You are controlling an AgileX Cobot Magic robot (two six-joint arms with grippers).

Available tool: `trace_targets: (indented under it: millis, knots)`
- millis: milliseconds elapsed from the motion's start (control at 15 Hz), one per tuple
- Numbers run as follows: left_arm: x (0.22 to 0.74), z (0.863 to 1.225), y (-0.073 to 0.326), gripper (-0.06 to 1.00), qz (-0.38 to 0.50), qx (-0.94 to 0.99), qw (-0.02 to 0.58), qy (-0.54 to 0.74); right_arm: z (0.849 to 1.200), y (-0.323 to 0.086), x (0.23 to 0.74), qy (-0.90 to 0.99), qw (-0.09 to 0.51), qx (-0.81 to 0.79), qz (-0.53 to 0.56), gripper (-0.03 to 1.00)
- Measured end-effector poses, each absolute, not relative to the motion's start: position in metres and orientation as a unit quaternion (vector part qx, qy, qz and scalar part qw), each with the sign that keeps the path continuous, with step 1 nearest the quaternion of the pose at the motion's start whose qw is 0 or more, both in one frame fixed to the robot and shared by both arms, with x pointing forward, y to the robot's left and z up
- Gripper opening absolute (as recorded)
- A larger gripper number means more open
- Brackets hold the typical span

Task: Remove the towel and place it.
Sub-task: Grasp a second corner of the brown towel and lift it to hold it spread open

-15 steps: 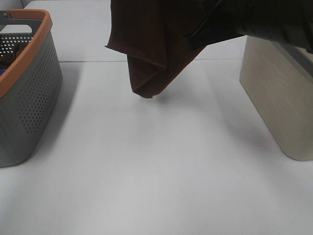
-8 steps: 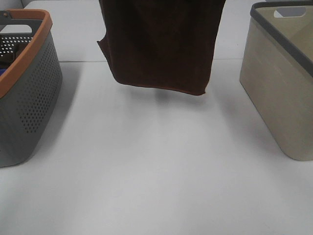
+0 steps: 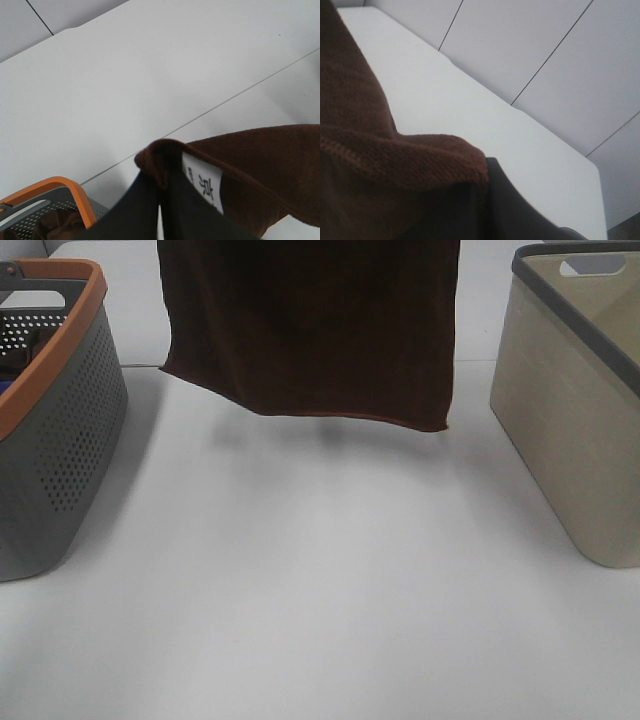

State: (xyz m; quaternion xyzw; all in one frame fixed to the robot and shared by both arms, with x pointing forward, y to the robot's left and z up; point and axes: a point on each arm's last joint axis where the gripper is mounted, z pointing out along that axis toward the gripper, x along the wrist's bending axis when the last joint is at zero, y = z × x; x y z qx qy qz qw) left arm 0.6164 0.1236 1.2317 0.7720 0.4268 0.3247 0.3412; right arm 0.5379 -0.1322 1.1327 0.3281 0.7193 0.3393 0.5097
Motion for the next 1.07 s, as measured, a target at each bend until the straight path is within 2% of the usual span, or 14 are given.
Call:
trace_targets:
  millis: [67, 267, 467, 600, 800, 1067]
  knots:
    - [0.616, 1.232, 0.124, 0.0, 0.325, 0.772, 0.34, 0.427, 1.117, -0.128, 0.547, 0.756, 0.53, 0.272, 0.271, 0.0]
    - [0.616, 1.232, 0.124, 0.0, 0.325, 0.773, 0.339, 0.427, 1.11, -0.135, 0.551, 0.769, 0.555, 0.252, 0.195, 0.0]
    - [0.616, 1.232, 0.124, 0.0, 0.325, 0.773, 0.339, 0.427, 1.109, -0.136, 0.551, 0.754, 0.545, 0.295, 0.218, 0.0]
    - [0.616, 1.232, 0.124, 0.0, 0.324, 0.773, 0.34, 0.427, 1.109, -0.125, 0.55, 0.729, 0.492, 0.352, 0.32, 0.0]
    - [0.616, 1.232, 0.124, 0.0, 0.323, 0.772, 0.341, 0.428, 1.11, -0.101, 0.544, 0.713, 0.368, 0.374, 0.466, 0.0]
    - [0.616, 1.231, 0.124, 0.0, 0.323, 0.772, 0.341, 0.428, 1.098, -0.082, 0.529, 0.732, 0.253, 0.34, 0.534, 0.0]
